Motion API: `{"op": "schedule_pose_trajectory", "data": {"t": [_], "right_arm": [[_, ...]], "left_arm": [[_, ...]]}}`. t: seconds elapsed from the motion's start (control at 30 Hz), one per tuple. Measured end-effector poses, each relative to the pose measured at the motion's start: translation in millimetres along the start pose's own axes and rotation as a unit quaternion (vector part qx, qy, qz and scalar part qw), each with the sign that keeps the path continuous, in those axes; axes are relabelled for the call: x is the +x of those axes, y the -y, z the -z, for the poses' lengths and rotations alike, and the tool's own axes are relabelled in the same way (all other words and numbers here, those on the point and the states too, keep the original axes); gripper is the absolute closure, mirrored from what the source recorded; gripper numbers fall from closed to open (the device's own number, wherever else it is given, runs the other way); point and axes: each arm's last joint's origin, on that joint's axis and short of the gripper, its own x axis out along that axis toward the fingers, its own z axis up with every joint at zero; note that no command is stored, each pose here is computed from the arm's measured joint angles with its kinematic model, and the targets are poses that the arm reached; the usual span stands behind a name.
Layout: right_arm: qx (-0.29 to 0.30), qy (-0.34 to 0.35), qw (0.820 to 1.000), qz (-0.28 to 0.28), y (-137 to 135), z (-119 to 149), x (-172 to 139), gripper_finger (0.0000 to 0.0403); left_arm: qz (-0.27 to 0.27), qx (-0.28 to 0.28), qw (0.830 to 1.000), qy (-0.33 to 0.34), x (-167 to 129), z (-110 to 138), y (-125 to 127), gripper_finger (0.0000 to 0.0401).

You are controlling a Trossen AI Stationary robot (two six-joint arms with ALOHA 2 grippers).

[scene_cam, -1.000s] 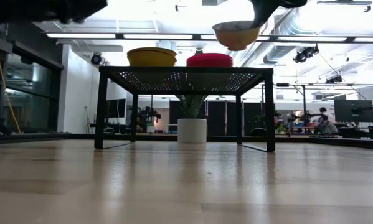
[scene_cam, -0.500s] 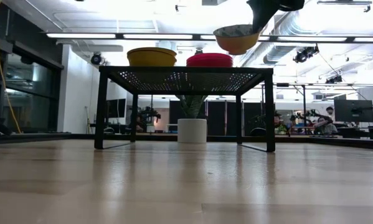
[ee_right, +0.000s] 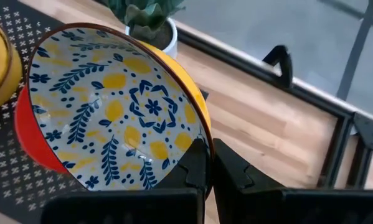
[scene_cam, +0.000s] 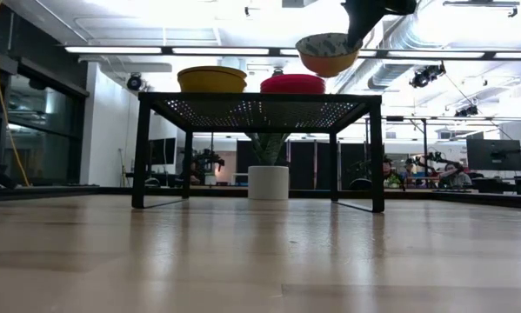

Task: Pick & Place Mini bowls
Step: Stack the yellow bowl on the yellow bowls on the shelf

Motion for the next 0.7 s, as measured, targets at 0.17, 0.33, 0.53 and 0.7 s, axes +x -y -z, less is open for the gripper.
{"op": "schedule_pose_trajectory", "data": {"t": [0.17, 0.33, 0.53, 0.7], "right_arm": [[-0.008, 0.024, 1.000, 0.013, 0, -2, 0, 0.0403], [-0.016, 0.047, 0.999, 0.012, -1, -5, -1, 0.0403], [-0.026, 0.065, 0.997, 0.016, 2, -6, -6, 0.0403], [-0.039, 0.103, 0.994, 0.020, -2, -5, -12, 0.0403]], "left_arm": [[-0.017, -0.078, 0.997, -0.018, 33, -8, 4, 0.0277], [-0.054, -0.104, 0.992, -0.051, 63, -8, 10, 0.0277], [-0.157, -0.143, 0.972, -0.101, 78, -1, 11, 0.0277], [-0.186, -0.143, 0.966, -0.113, 82, -1, 10, 0.0277]]}}
